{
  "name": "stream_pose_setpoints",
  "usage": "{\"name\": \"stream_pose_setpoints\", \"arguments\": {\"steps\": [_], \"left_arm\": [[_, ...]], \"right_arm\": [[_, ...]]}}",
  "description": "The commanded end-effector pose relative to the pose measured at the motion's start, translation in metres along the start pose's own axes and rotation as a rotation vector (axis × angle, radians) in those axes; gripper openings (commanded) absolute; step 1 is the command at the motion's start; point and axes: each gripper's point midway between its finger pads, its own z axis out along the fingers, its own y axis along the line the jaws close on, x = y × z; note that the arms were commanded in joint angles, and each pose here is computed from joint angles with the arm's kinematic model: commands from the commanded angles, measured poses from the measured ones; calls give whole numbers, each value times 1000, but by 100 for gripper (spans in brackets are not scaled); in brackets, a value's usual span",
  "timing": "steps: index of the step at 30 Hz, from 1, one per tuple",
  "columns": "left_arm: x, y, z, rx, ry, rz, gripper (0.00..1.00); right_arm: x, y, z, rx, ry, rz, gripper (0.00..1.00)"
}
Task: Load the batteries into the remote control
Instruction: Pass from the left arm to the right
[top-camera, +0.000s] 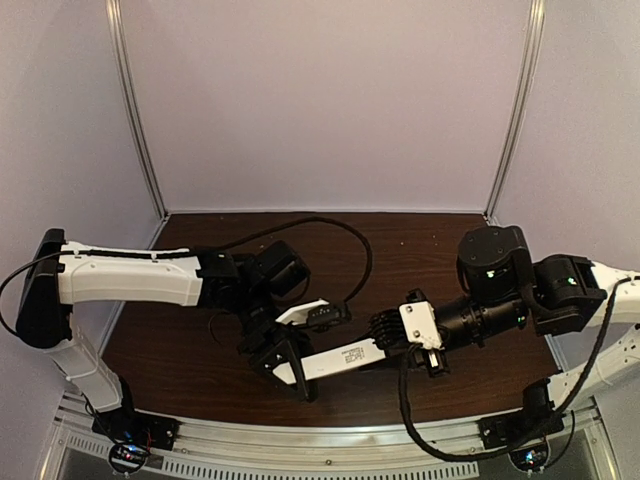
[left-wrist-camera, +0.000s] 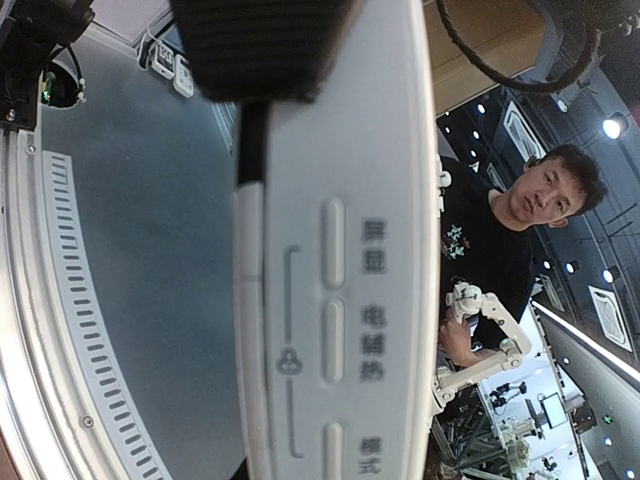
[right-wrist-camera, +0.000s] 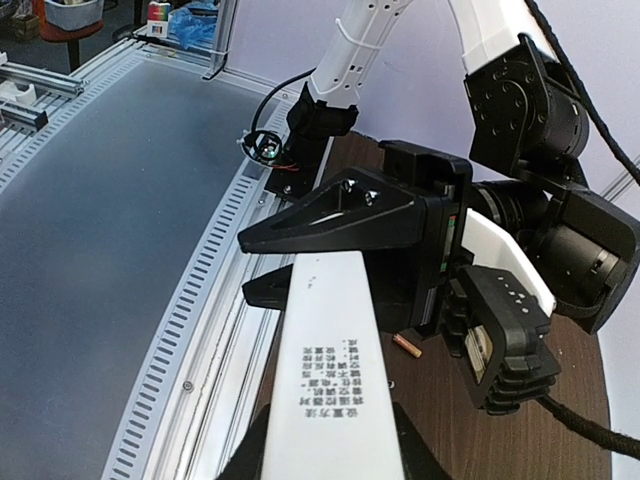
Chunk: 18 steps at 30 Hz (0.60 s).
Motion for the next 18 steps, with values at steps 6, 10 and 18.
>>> {"name": "stream_pose_setpoints", "arguments": {"steps": [6, 10, 18], "left_arm": [[-15, -19, -13, 33, -38, 105, 48], [-28, -15, -37, -72, -94, 140, 59], [-67, 9, -131, -462, -431, 140, 70]], "right_arm": [[1, 1, -1, 7, 10, 8, 10], [5, -4, -4, 48, 20, 47, 3], [19, -53, -27, 363, 20, 199, 0]]}}
